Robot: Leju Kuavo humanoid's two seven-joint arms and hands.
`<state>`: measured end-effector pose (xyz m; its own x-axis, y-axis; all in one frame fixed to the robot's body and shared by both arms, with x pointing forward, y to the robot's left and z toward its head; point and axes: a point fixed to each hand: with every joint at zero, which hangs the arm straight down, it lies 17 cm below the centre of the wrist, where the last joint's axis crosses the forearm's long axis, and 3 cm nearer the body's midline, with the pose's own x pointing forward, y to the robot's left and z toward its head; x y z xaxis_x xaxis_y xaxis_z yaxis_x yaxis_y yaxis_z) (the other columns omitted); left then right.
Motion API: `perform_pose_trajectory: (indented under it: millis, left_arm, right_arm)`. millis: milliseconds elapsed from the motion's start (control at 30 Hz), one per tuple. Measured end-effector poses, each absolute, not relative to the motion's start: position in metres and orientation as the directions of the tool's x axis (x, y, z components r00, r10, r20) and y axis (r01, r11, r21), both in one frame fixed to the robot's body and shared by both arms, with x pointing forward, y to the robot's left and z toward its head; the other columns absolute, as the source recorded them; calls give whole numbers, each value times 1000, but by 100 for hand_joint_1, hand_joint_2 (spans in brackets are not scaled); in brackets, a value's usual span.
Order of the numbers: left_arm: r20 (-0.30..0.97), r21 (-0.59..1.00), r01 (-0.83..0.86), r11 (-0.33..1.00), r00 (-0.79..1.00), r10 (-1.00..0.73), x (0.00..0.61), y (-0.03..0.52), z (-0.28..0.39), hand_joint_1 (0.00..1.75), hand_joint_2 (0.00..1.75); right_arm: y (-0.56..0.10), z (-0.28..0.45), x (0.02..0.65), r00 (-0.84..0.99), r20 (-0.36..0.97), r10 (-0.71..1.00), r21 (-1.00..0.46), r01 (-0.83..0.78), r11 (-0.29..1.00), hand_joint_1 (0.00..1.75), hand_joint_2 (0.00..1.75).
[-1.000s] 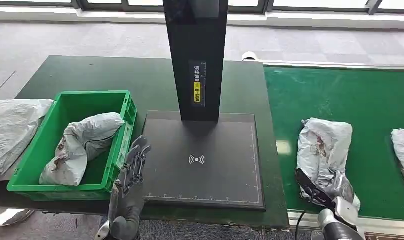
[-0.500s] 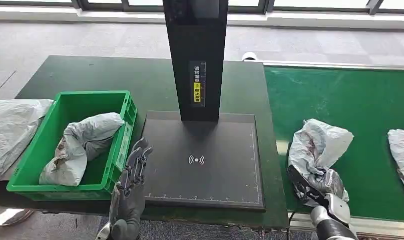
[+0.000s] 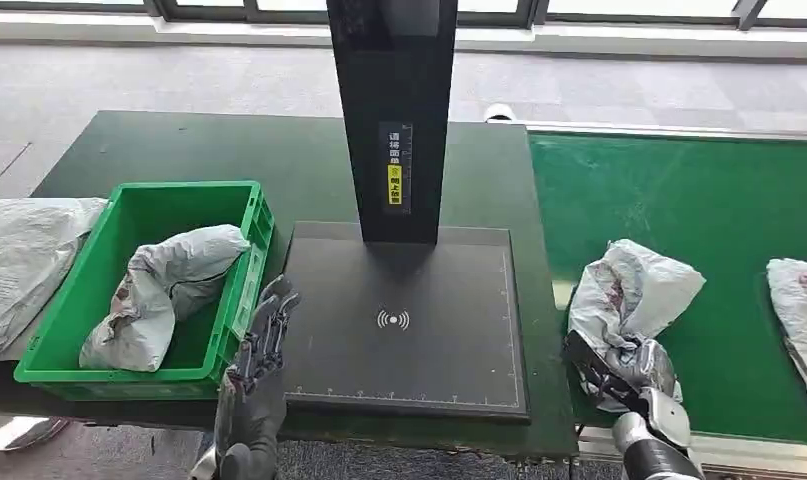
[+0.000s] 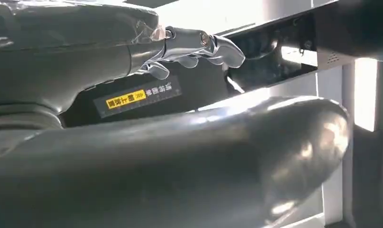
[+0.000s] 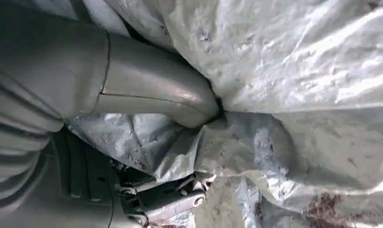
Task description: Moved the parcel from conveyor to table for the left to box.
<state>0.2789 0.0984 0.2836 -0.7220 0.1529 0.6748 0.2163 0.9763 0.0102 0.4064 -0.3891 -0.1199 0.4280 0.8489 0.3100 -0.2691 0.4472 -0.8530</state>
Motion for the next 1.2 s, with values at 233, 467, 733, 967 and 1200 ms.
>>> perform_pose_trajectory:
  millis: [233,467,733,967,1200]
  left_arm:
    - [671,-1,149,989,-733,111,278,108,287,0,0]
    - [673,-27,102,994,-734,93,276,113,288,0,0]
    - [668,-9,203,979,-727,157,271,98,289,0,0]
    - [666,-1,244,970,-723,183,269,92,289,0,0]
    - [664,-3,308,952,-711,232,274,82,289,0,0]
  right_arm:
    - [-368,-67,439,292,543,787,-824,6,567,175,175]
    - [-395,46,425,-4,840,542,-458,531,713,175,175]
    - [-313,144,386,-333,743,580,-383,498,778,175,175]
    - [-241,169,384,-477,706,523,-401,340,851,175,175]
    - [-134,103,393,-464,776,428,-479,9,878,175,175]
